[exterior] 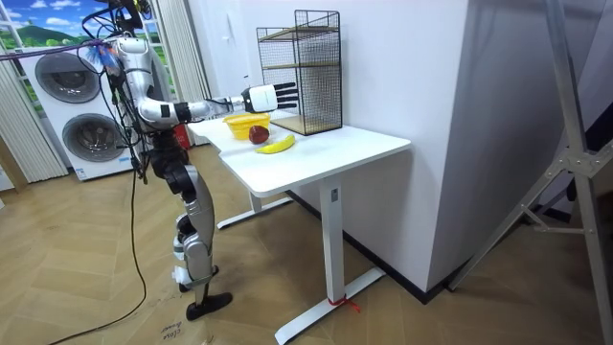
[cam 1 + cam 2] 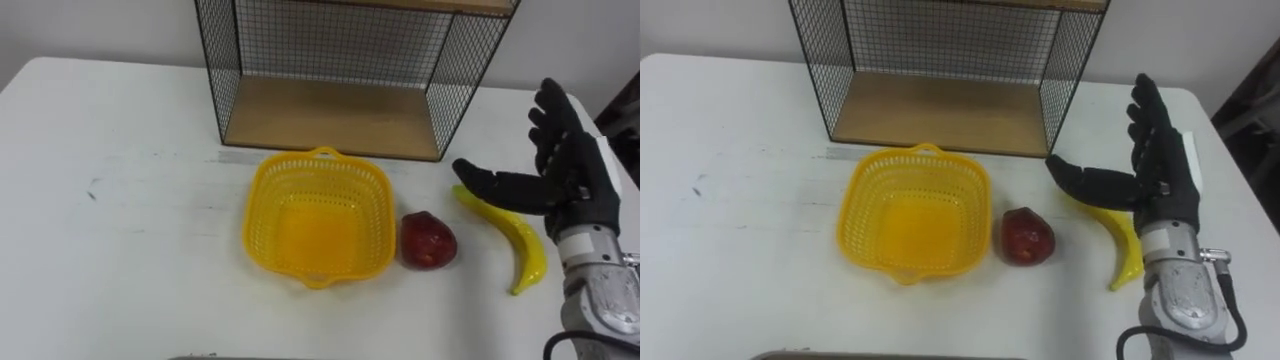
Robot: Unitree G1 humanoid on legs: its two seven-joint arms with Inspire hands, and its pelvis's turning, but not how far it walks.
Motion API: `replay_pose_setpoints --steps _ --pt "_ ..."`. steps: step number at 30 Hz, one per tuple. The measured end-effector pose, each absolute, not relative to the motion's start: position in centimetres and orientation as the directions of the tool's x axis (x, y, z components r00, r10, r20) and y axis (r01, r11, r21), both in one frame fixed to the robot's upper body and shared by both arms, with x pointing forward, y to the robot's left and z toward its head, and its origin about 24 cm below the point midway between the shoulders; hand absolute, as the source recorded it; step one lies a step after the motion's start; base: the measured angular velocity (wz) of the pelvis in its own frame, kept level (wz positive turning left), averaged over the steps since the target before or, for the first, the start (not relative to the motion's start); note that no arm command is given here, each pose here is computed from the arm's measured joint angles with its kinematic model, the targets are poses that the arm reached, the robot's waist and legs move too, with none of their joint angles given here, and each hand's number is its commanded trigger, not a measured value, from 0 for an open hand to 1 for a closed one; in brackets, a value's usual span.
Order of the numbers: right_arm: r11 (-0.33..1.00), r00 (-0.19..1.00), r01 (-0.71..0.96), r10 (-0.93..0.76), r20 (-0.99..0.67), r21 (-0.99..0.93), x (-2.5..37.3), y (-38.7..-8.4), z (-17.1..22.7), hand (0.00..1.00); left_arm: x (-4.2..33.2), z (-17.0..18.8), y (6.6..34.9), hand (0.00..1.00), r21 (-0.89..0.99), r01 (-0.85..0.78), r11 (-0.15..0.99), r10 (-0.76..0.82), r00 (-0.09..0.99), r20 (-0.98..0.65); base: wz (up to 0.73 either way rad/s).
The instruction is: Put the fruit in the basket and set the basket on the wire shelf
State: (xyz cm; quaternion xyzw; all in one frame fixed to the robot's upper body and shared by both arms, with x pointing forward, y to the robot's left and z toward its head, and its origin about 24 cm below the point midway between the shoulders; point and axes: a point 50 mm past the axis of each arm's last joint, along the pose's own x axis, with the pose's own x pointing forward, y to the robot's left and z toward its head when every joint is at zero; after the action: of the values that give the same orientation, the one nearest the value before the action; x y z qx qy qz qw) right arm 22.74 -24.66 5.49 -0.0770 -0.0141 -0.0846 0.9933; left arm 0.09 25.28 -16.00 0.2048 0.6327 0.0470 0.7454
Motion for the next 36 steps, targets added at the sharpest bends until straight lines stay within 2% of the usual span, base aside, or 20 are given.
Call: replay_pose_setpoints --steps 12,17,36 --pt "0.965 0.996 0.045 -0.062 -0.059 -0.257 22.3 -23.8 3.9 0.0 0.9 -16.0 25.3 0.0 0.369 0.188 0.91 0.33 0.21 -0.92 0.0" --pt "0.965 0.991 0.006 -0.041 -0.128 -0.261 22.1 -23.8 2.5 0.0 1.3 -16.0 25.2 0.0 0.368 0.199 0.908 0.325 0.217 -0.92 0.0" --pt "0.962 0.974 -0.141 0.093 -0.207 -0.232 21.9 -21.4 0.8 0.0 2.1 -16.2 24.9 0.0 0.359 0.228 0.905 0.307 0.235 -0.922 0.01"
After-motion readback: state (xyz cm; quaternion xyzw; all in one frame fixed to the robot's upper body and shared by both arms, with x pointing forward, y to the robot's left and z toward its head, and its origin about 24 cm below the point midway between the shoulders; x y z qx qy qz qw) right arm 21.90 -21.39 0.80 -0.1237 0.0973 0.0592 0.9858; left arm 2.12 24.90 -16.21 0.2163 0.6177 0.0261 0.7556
